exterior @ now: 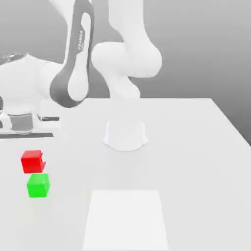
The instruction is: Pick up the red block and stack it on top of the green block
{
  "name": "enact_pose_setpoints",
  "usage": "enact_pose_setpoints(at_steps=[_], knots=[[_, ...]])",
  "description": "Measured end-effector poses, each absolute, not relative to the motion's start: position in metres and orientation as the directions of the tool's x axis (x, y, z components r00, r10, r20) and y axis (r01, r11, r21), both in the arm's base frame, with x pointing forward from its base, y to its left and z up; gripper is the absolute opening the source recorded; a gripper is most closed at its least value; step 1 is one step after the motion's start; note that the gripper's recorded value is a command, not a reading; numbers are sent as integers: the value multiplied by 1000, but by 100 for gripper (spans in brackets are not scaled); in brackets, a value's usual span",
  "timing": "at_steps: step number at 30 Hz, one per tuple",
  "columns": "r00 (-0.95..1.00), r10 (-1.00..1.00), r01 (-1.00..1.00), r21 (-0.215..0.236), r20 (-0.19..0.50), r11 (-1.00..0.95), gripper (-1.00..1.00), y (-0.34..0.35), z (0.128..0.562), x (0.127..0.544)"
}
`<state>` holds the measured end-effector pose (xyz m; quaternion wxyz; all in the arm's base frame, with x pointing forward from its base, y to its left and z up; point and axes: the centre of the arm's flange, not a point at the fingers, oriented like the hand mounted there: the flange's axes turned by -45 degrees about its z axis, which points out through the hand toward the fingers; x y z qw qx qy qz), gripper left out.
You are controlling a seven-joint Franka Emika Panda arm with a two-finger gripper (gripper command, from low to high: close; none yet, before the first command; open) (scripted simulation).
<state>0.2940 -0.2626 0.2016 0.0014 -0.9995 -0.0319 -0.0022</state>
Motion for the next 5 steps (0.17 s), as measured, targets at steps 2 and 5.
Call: enact_pose_setpoints(at_steps=[2,5], knots=[[998,60,60,-2,1,-998,-100,-263,185,292],[998,59,59,-2,0,-998,100,-262,181,291]])
